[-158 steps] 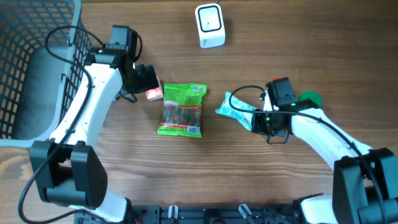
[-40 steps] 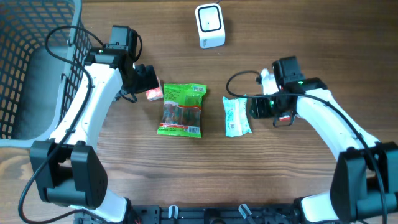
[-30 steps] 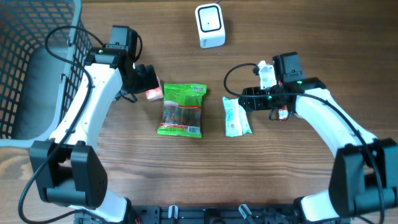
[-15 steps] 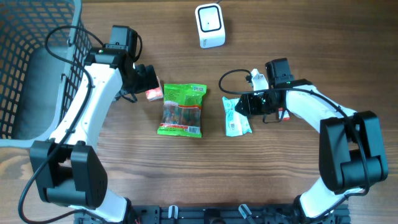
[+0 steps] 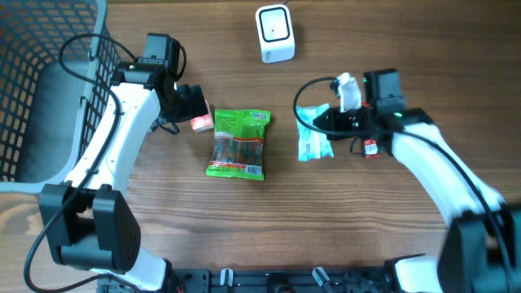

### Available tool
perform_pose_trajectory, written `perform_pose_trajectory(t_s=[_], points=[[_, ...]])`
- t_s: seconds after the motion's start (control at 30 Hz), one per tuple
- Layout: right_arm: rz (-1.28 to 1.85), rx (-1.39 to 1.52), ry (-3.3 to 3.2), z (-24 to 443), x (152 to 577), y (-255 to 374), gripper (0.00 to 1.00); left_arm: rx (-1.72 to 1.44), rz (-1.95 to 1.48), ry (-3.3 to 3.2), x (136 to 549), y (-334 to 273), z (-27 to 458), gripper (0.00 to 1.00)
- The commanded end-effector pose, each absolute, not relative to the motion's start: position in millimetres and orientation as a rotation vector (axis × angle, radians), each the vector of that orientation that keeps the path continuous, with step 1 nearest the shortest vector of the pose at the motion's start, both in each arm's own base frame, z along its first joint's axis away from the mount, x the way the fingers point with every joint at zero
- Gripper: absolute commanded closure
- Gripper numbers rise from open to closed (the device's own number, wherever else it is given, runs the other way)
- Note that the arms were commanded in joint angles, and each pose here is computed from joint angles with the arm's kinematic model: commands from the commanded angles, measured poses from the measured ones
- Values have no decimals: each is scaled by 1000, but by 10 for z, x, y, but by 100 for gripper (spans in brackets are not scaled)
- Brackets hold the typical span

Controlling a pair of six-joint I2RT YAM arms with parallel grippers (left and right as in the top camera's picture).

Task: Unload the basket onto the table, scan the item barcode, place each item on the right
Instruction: 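Lift tissue pack with right gripper up to white scanner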

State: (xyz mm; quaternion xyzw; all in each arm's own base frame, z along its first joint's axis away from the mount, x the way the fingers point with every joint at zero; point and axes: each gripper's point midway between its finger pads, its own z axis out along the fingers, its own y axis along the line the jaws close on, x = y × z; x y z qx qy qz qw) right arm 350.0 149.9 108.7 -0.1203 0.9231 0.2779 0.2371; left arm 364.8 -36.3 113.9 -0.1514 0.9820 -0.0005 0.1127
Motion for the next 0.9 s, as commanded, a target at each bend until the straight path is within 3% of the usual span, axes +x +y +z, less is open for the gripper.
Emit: perform_pose_trajectory(t_s=[0.0,0.17,0.5,0.7,0.87], points=[[802,-411,2354,1673,3467,1565,96,-426,-10,2859,3680,-365,1224,0],[761,-460,2206,2205,3313,1531,96,-426,-10,2859,3680,-365,1224,0],[439,-185,2130,3473,3324,1009,96,-426,-10,2859,3680,-365,1224,0],[-19,-91,2059,4048,3841,930,96,-426,-10,2859,3680,-365,1224,0],[-470,-253,1935,3738,4519,1505,96,-426,-10,2859,3680,-365,1224,0]])
